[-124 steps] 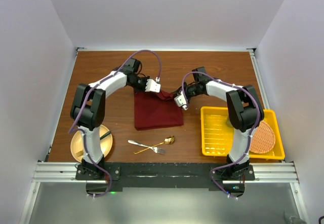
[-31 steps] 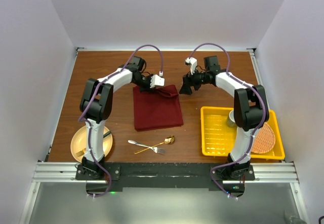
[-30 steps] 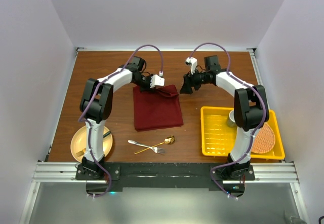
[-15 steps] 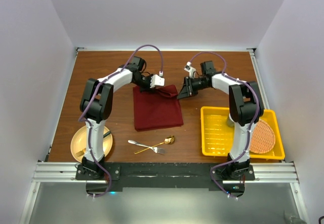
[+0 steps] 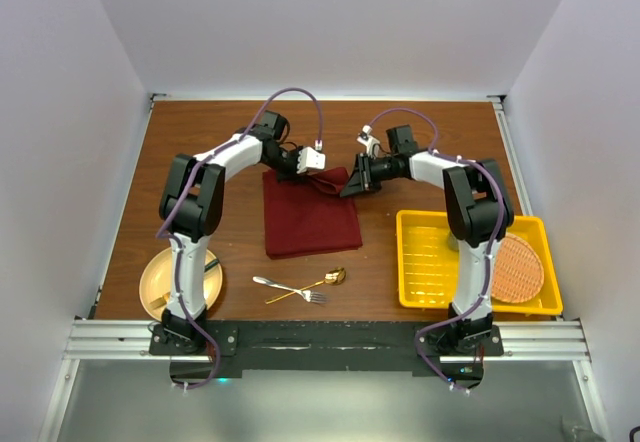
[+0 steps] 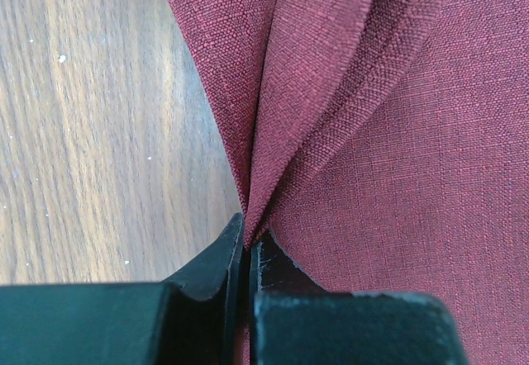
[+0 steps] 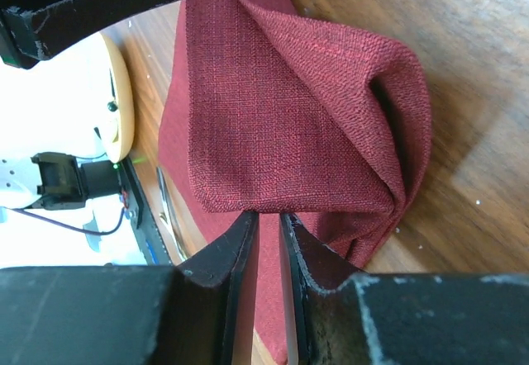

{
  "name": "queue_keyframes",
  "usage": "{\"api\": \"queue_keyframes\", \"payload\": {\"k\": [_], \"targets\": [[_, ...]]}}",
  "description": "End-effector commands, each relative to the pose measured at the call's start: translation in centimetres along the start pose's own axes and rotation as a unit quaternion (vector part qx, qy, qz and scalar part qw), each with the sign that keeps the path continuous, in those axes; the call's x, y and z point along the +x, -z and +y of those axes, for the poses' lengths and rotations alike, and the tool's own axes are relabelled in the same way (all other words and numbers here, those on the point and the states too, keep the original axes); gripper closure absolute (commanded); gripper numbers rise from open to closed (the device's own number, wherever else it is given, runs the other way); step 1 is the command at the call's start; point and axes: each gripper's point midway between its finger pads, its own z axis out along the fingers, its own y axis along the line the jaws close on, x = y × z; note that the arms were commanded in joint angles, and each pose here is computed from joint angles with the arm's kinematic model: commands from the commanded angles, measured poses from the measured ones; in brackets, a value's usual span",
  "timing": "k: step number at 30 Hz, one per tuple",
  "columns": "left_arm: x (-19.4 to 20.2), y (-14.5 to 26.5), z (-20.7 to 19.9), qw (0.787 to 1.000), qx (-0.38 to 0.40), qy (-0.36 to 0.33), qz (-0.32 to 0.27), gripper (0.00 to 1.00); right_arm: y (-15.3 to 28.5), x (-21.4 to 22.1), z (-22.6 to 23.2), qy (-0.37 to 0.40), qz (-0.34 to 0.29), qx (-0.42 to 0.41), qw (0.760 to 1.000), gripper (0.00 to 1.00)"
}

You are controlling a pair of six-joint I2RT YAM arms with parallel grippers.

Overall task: Fold the napkin into a case and place the utensils inside
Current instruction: Fold the lower triangle-folded napkin at the center of the board.

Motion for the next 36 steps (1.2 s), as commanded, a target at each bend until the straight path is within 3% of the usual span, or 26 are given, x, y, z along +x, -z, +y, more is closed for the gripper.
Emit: {"api": "queue_keyframes", "payload": {"k": [1,17,25,36], "targets": [[-1.4,0.2,1.2,1.0,-0.009,-0.009,-0.014,1.0,-0.8,0.2,0.2,-0.006,0.009,0.0,1.0,0.8],[-1.0,0.3,1.4,1.0,-0.01,-0.014,-0.004,1.0,0.4,-0.6,-5.3,-0.108,-0.026,0.048,0.993,0.81],[-3.4,1.7,2.8,0.999,-0.041,0.004,0.001,1.0,-0.1,-0.1,-6.3,-0.135,-0.021,0.058,0.989,0.82],[-4.8,2.1,-0.7,0.997,-0.045,0.027,0.053,1.0,0.1,0.2,-6.9,-0.149,-0.027,0.073,0.986,0.81]]}}
